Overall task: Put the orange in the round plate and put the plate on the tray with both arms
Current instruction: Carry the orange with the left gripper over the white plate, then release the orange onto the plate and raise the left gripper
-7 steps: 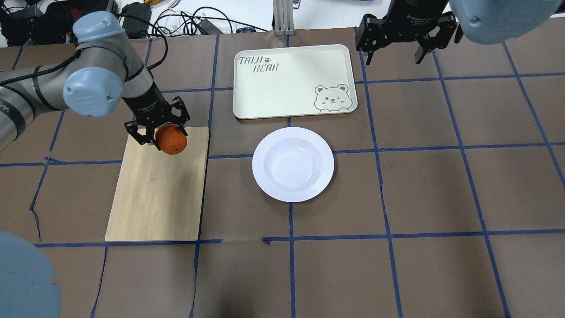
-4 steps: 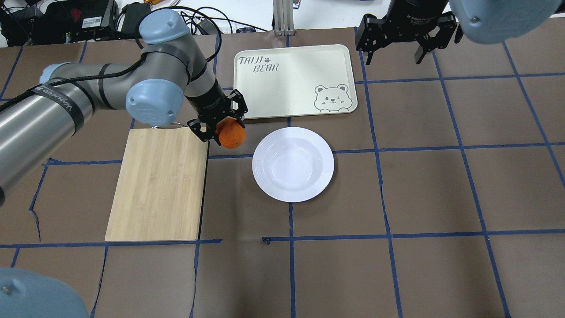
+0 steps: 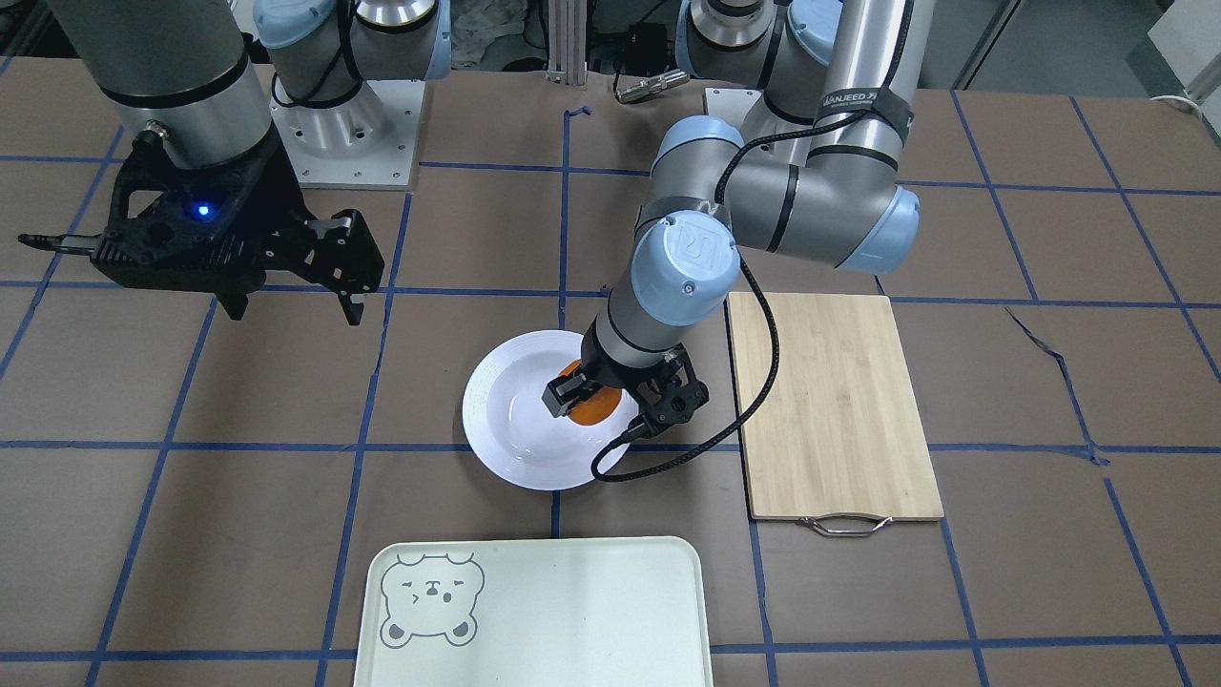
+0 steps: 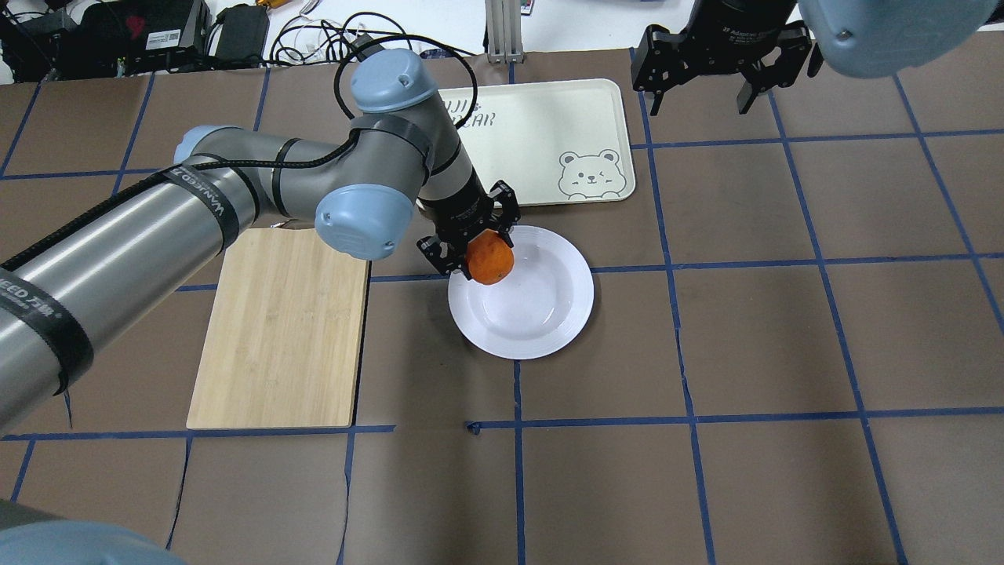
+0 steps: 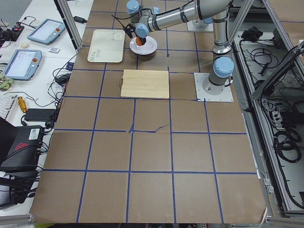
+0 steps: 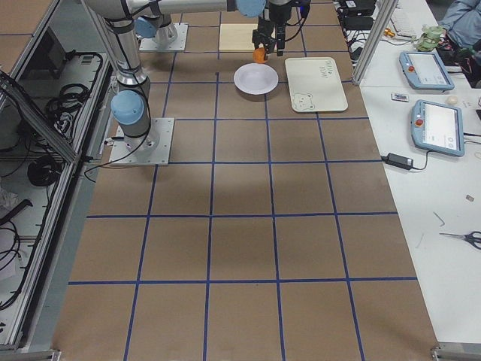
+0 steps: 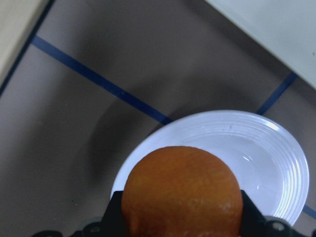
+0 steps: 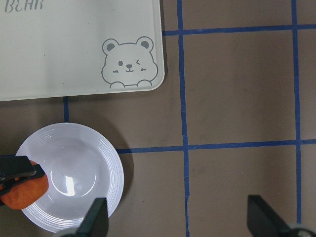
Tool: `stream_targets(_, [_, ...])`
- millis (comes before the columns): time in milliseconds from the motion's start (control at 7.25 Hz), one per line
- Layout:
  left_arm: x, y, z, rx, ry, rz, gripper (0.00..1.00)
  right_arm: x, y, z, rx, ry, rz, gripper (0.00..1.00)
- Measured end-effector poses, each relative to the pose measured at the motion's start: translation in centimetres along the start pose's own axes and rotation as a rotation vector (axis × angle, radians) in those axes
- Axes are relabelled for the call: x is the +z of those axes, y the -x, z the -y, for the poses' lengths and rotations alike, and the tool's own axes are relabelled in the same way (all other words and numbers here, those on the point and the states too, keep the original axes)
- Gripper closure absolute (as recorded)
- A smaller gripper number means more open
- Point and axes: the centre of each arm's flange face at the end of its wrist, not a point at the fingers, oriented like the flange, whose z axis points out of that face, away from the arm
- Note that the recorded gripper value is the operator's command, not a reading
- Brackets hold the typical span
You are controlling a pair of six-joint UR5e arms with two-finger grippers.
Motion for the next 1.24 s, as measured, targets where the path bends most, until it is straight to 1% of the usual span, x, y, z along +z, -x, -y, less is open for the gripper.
stream_targets(138, [0.8,-0.6,-0.6,-0.007,0.0,-0.006,0.0,0.1,-0.3,0.2,0.005,-0.001,-0.001,0.0])
stream_targets(276, [1.0,-1.1,-0.9,0.003,-0.014,-0.023,0.0,0.1,-0.5,0.3,0.009,-0.003,-0.002,0.0])
stream_targets(414, [0.4,-1.5,-1.2,0.028,-0.031,-0.043,0.0,-0.1,-0.6,0.3,0.008,-0.007,-0.003,0.0])
stream_targets(552, [-0.6,-1.6,-1.3,0.085,-0.052,-0.058,0.0,-0.3,-0.6,0.3,0.006,-0.01,-0.004,0.0])
stream_targets(690, [-2.1,-1.4,-0.8,0.148,-0.086,-0.059,0.0,-0.4,-0.7,0.3,0.006,-0.009,-0.006,0.0])
stream_targets(828, [-3.9,-0.6,0.9,0.185,-0.123,-0.048,0.0,-0.3,-0.8,0.3,0.008,-0.004,-0.007,0.0])
stream_targets(966, [-5.9,0.6,3.0,0.225,-0.138,-0.036,0.0,0.1,-0.6,0.3,0.012,0.009,0.013,0.0])
stream_targets(1241, [-10.2,4.3,6.7,0.382,-0.122,0.0,0.0,1.2,0.2,0.6,0.022,0.038,0.101,0.0])
